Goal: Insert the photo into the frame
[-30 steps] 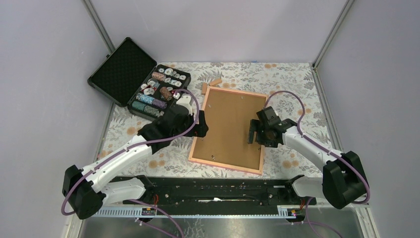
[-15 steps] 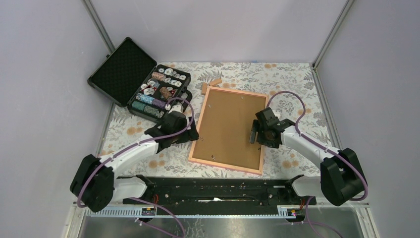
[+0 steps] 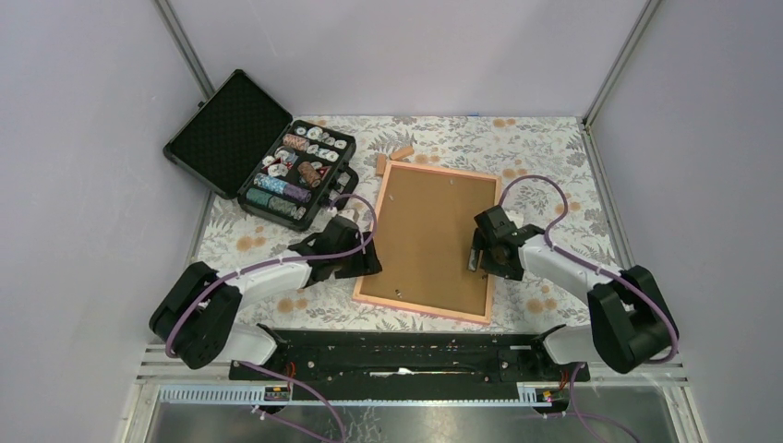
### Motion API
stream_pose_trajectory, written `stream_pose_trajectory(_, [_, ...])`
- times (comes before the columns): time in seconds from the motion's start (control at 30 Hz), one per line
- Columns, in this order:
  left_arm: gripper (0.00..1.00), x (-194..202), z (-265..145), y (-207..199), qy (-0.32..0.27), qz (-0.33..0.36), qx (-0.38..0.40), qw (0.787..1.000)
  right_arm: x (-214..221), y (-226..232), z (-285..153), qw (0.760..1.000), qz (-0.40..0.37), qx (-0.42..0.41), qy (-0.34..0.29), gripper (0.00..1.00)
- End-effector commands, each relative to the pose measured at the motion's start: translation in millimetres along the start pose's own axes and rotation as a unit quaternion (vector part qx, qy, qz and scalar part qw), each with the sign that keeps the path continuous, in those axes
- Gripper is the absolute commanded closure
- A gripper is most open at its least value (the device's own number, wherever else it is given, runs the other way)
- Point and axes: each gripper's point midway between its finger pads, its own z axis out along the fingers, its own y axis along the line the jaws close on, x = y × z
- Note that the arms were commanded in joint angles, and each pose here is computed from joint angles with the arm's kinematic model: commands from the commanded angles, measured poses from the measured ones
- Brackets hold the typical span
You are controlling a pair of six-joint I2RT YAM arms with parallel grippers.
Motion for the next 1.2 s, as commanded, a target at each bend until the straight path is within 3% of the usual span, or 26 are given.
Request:
stream_pose_trajectory(0.0, [0.32,10.0,2.7,-39.5,0.013,0.009,0.071,0.997,-15.9,-8.6,12.4,0.999,0.014,0.041,-0.021,0.14])
stream_pose_trajectory(0.3, [0.32,43.1,4.0,-89.2,0.043,0.012,0.134,0.99,-52.1,-4.0,31.4,0.999,0.006,0.046,-0.008,0.13])
stream_pose_trajectory(0.77, [0.27,160.7,20.3,-222.5,0.155,0.089,0.252,0.951,-129.0,32.1,59.9,0.996,-0.082,0.016,-0.043,0.1])
stream_pose_trajectory(0.93, [0.22,140.4,12.0,-216.2,0.112,0.096,0.242,0.959,-153.6,26.9,32.3,0.997,-0.044,0.025,-0.057,0.1])
stream_pose_trajectory(1.03, [0.14,114.3,-0.6,-203.4,0.07,0.093,0.232,0.966,-157.7,17.4,3.5,0.996,-0.01,0.014,-0.087,0.09])
stream_pose_trajectory(1.17, [0.03,76.9,-26.0,-188.6,0.016,0.086,0.225,0.97,-143.7,-28.9,-14.7,0.992,0.076,0.03,-0.092,0.08])
